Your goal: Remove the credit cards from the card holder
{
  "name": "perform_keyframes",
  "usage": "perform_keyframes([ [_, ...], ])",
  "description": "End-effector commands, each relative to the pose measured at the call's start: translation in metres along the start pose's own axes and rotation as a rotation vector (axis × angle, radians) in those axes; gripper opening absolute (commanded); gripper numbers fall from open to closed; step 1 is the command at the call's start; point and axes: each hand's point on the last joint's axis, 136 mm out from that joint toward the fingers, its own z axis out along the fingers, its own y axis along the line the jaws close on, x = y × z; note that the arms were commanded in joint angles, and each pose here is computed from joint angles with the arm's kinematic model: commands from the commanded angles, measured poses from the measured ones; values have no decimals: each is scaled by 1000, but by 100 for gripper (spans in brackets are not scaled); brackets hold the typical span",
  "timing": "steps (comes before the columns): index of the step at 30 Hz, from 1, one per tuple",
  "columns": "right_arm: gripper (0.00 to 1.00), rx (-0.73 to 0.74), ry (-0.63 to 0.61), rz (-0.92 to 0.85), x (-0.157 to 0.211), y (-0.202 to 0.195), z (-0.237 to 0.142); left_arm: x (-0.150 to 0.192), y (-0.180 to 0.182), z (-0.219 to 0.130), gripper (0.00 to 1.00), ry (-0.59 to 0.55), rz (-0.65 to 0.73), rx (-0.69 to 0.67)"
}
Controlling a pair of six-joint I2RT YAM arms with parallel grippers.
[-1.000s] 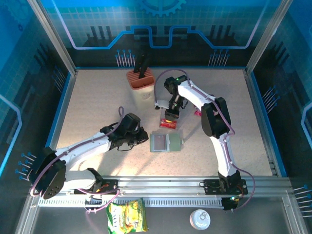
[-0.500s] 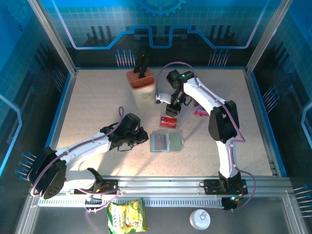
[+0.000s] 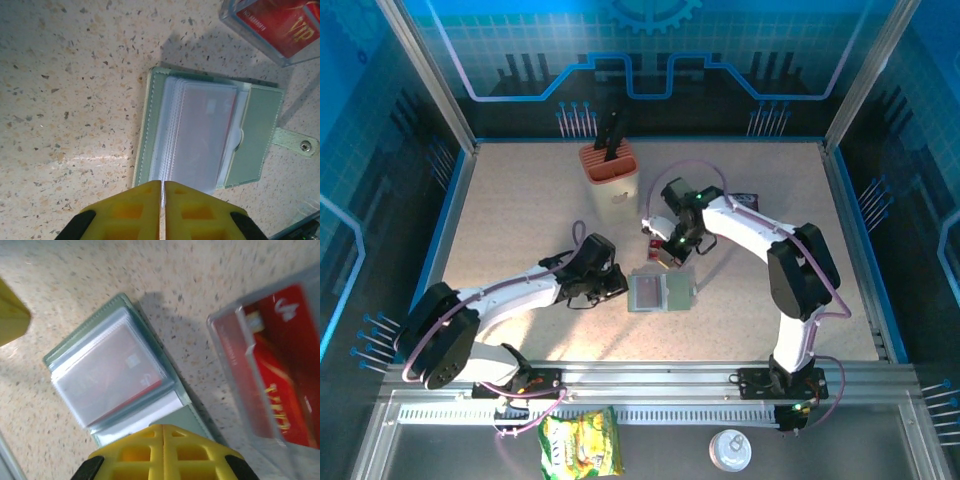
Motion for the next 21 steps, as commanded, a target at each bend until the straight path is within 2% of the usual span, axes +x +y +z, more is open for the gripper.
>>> perform_keyframes([
  [1,3,128,-94,140,-15,-14,6,0,-9,2,10,22,7,32],
  [10,2,310,-133,249,-10,-48,21,5,-6,6,9,48,3,25],
  [17,2,326,-169,253,-22,-53,18,8,-4,12,9,69,-6,25],
  [21,2,286,-177,258,-22,-40,10,11,-4,16,7,86,-6,26],
])
